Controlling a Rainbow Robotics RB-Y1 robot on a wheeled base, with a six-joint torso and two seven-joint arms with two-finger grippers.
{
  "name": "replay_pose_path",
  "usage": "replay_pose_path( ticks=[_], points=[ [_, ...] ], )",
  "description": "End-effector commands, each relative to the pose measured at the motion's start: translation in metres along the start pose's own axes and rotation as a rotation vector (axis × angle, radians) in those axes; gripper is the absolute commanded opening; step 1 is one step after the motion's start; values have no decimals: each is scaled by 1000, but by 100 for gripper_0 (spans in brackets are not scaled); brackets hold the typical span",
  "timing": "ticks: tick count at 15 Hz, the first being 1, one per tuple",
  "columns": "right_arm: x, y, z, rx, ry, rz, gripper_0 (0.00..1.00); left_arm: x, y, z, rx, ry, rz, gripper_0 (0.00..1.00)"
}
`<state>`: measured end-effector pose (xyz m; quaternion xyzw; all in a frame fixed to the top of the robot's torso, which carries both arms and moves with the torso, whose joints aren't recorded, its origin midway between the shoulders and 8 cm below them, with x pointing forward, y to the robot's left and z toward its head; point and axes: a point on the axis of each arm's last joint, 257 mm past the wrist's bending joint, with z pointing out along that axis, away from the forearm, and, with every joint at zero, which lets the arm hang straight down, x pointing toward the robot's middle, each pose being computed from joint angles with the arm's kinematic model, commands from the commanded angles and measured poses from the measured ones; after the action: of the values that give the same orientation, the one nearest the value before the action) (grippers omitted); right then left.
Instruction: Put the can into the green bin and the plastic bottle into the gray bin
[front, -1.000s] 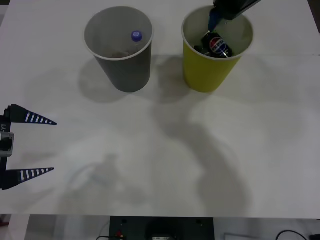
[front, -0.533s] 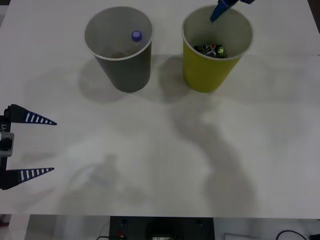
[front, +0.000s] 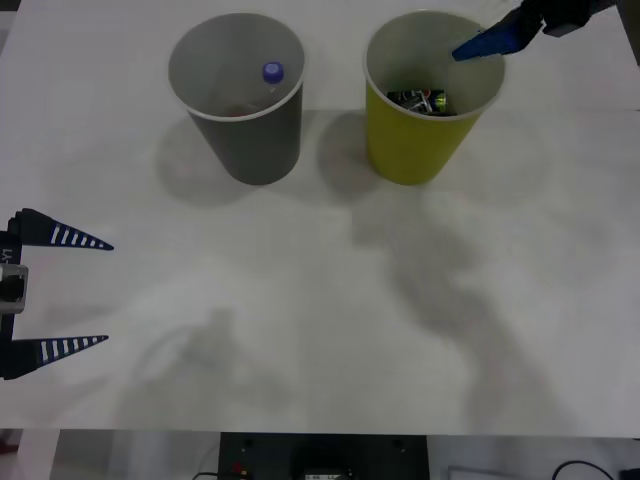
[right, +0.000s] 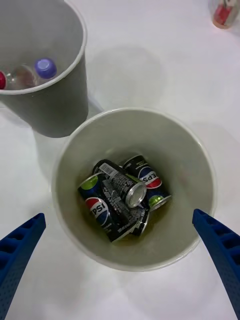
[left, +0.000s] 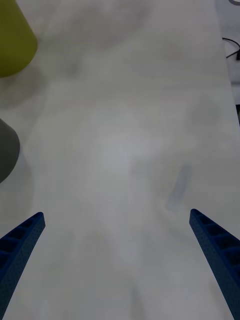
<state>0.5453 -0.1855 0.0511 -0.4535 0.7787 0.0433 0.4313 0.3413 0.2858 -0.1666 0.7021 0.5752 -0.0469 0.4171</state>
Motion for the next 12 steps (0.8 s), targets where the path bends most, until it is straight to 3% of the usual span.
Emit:
replay_pose_path(
  ticks=[1, 5, 12],
  points=[
    [17, 21, -11, -22, -40, -45, 100, 0, 0, 0, 0, 0, 0, 100],
    [48, 42, -19, -67, -69, -215, 100, 0, 0, 0, 0, 0, 0, 100],
    [115, 76, -26, -178, -103, -357, 100, 0, 0, 0, 0, 0, 0, 100]
  ],
)
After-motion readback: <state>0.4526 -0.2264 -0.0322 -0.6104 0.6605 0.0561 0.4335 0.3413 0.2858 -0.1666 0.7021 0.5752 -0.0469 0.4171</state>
